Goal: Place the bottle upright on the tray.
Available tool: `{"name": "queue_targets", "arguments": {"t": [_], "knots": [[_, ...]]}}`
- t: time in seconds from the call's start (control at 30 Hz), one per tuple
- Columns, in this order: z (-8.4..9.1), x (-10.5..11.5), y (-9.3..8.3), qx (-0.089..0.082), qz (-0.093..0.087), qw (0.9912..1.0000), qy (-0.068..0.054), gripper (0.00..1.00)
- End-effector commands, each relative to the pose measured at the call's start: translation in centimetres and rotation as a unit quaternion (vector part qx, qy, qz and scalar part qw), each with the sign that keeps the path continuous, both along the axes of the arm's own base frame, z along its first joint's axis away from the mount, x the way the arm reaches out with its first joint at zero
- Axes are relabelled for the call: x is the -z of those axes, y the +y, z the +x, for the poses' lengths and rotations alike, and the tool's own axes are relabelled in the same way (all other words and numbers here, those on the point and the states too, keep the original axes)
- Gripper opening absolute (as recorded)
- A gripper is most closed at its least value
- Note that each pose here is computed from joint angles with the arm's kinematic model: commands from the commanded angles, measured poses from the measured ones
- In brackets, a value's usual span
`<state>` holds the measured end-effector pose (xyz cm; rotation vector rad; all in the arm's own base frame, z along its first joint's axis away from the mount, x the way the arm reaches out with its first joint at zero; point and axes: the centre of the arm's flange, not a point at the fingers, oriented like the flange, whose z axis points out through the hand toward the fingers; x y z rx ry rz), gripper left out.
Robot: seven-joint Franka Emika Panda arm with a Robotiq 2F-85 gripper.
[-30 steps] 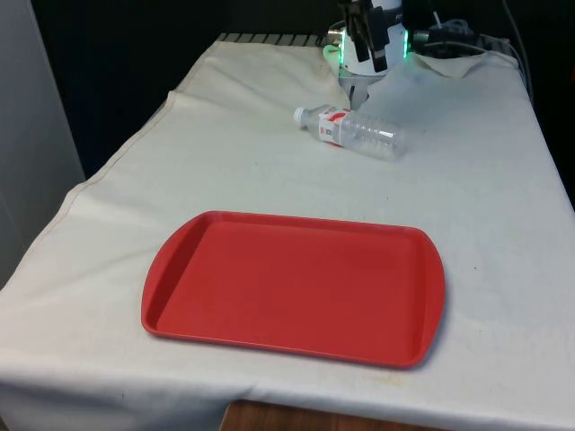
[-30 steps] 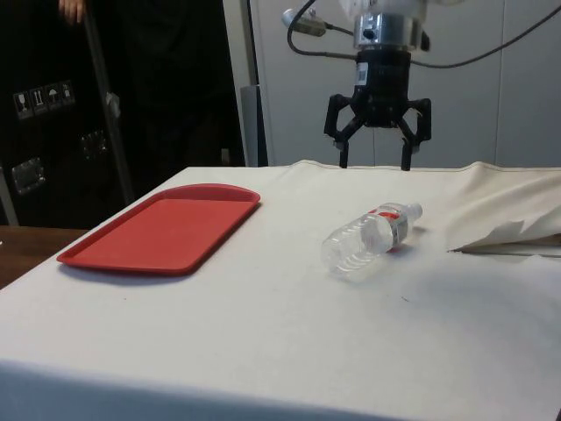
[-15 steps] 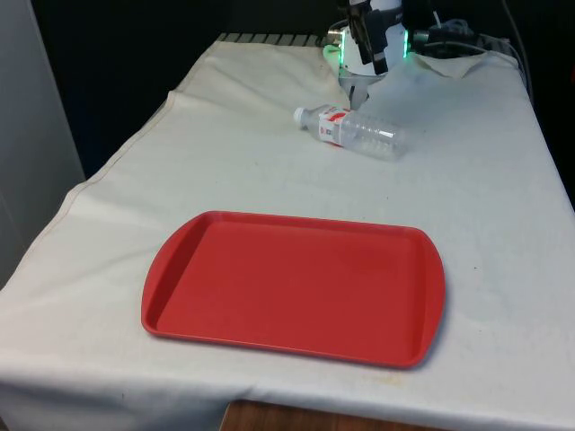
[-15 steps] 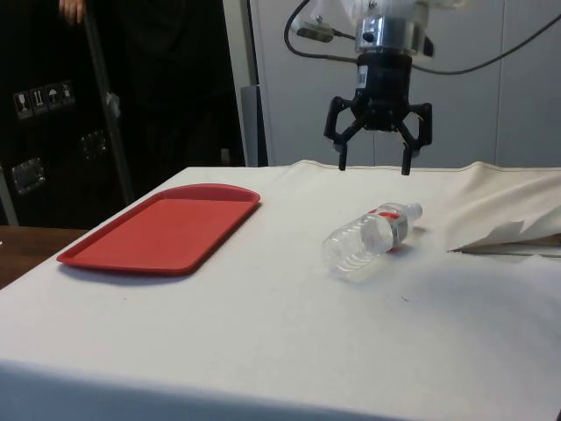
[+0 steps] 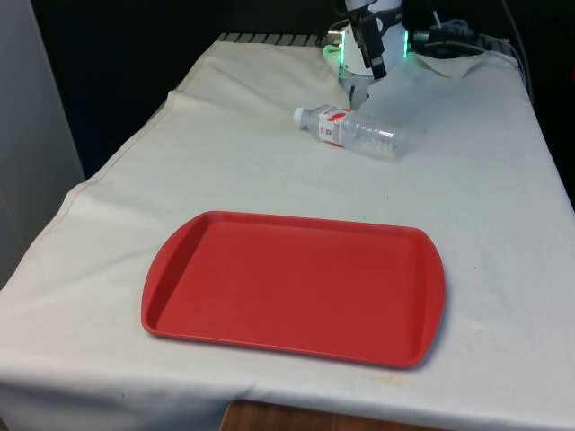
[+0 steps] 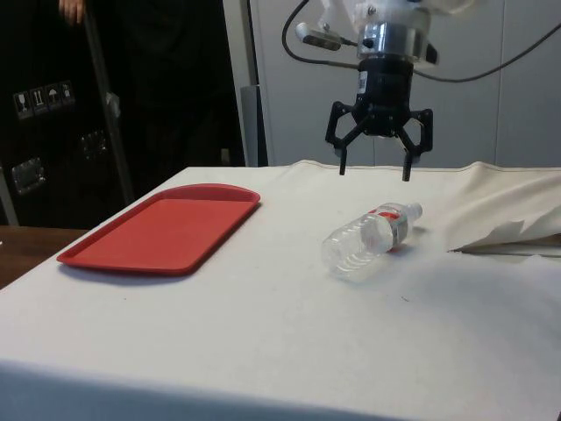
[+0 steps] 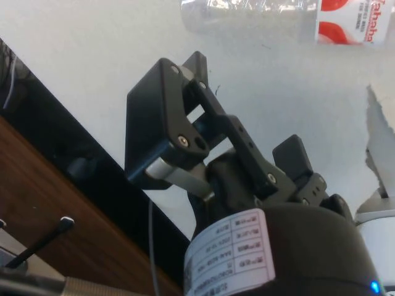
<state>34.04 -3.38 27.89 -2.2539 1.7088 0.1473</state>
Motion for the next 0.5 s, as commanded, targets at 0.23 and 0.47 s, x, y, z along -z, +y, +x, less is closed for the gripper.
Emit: {"name": "queue_targets", "arguments": {"t": [0.23,0.47], "knots": [[-0.1,0.3,-0.1,0.024,0.014,0.9996,-0.004,1.0],[-0.2,0.9,-0.2,0.034,0.016,0.99925,0.009,1.0]]}}
